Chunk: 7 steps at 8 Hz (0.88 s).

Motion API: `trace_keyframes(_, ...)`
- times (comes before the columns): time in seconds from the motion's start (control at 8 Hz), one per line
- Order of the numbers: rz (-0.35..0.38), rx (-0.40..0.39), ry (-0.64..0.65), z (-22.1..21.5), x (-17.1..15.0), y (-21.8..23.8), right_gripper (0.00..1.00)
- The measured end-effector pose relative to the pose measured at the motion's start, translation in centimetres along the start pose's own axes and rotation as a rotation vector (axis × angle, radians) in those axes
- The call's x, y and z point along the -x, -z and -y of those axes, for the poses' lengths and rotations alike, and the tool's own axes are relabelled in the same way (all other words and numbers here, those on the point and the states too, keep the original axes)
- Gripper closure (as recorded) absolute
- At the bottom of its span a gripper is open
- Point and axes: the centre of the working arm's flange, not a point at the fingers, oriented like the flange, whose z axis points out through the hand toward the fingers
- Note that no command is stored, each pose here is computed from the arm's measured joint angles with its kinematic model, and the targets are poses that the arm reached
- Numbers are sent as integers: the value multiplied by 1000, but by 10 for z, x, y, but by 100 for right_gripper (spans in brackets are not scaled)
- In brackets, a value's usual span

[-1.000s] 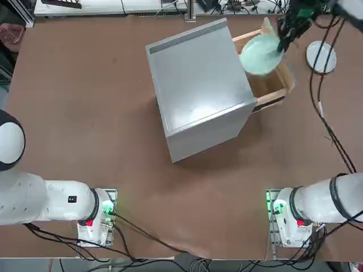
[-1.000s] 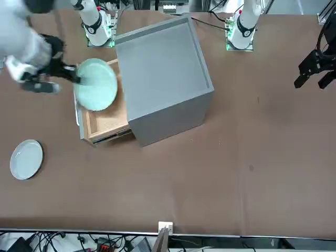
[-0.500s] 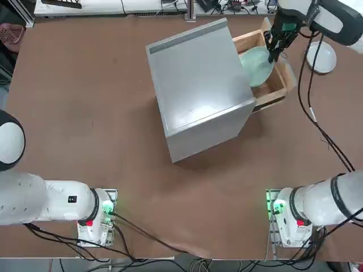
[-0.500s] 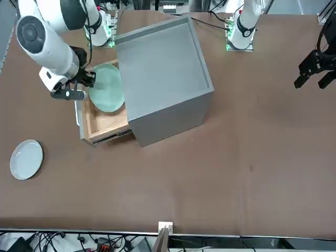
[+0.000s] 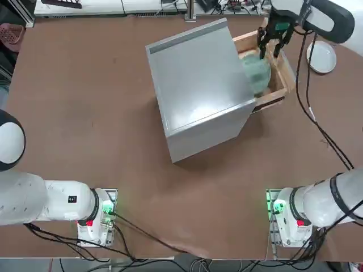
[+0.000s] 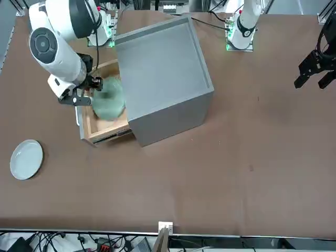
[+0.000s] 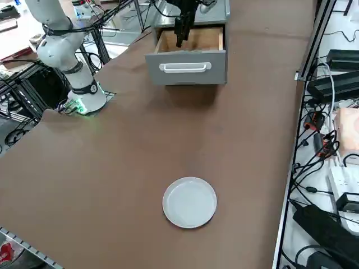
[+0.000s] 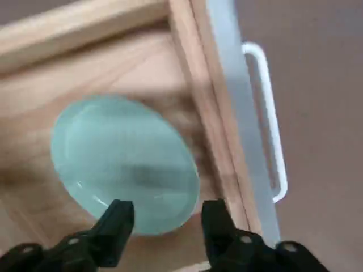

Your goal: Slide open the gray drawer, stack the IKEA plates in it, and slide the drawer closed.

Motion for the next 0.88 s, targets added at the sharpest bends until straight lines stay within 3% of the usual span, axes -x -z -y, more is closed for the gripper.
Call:
trace_keyframes(0.12, -35, -13, -22, -13, -5, 20, 2)
trace_keyframes(0.5, -93, 14, -22, -127, -27, 62, 0)
trace_keyframes(0.88, -64, 82, -32, -265, -60, 18, 2)
